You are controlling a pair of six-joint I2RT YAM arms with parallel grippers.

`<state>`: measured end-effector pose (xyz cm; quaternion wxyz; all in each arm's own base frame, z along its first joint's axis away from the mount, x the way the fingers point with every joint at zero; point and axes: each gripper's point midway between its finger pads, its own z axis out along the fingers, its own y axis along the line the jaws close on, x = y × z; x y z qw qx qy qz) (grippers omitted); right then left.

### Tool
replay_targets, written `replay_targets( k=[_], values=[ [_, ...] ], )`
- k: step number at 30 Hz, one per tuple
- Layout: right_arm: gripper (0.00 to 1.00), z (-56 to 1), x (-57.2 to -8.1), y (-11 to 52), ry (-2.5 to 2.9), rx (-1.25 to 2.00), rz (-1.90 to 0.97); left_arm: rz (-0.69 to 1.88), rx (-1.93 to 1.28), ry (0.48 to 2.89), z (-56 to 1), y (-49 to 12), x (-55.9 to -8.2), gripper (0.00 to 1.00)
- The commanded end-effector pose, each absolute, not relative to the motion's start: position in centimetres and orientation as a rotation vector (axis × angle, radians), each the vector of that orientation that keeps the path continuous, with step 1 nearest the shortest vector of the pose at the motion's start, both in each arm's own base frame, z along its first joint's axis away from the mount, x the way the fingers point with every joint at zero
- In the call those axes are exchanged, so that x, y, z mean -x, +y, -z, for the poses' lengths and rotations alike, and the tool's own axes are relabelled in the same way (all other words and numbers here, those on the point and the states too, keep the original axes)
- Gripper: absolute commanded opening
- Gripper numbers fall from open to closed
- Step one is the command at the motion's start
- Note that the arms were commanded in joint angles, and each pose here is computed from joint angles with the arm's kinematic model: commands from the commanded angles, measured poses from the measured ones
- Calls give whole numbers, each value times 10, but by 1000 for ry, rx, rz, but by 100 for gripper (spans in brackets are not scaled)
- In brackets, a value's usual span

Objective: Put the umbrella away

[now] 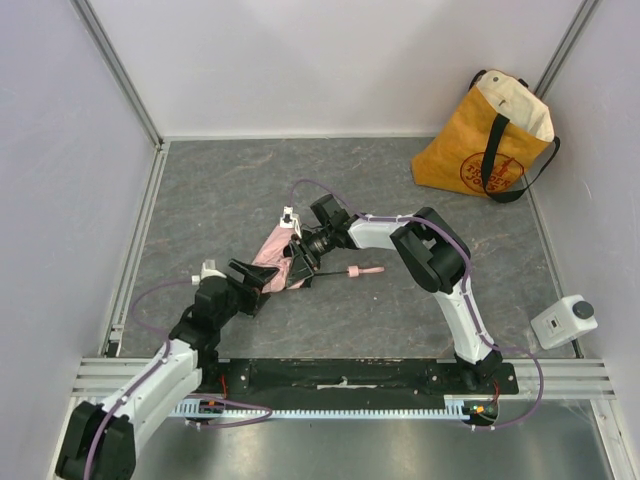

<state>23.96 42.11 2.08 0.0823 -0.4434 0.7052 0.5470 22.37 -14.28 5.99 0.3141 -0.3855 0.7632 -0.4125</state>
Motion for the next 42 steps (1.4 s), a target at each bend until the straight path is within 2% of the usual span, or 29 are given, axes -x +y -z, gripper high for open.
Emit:
replay_targets(
  k=[1,9,11,12,14,20,21,24,26,27,29,30,32,38,42],
  values=[
    [0,90,-149,331,3002,1128,-1338,1033,1278,1864,-56,-119,-232,99],
    [0,86,-153,336,2979,1137,-1325,906,1394,1967,-37,-122,-242,99],
    [0,86,-152,335,2985,1143,-1309,883,1391,1948,-34,-119,-248,96],
    [0,86,-153,334,2982,1146,-1300,876,1375,1946,-34,-118,-250,92],
    [0,86,-152,333,2986,1153,-1291,857,1353,1970,-31,-119,-250,74],
    [0,80,-158,335,2954,1183,-1256,781,1331,1994,-12,-109,-240,54],
    [0,81,-159,335,2955,1184,-1244,772,1306,2002,-11,-108,-239,47],
    [0,80,-159,334,2936,1224,-1175,754,1213,2060,-11,-113,-242,16],
    [1,81,-163,332,2920,1238,-1078,742,1203,2103,-9,-116,-240,7],
    [4,80,-170,332,2897,1236,-1012,734,1205,2125,-7,-118,-239,2],
    [11,73,-178,335,2844,1220,-948,722,1218,2166,-4,-120,-235,1],
    [20,71,-180,336,2827,1208,-921,703,1232,2190,-2,-120,-233,2],
    [30,62,-192,341,2769,1184,-847,675,1251,2228,0,-120,-230,2],
    [75,16,-224,351,2516,1169,-526,557,1287,2365,6,-120,-219,2],
    [96,-29,-237,350,2349,1118,-373,505,1288,2410,7,-119,-216,2]
  ],
)
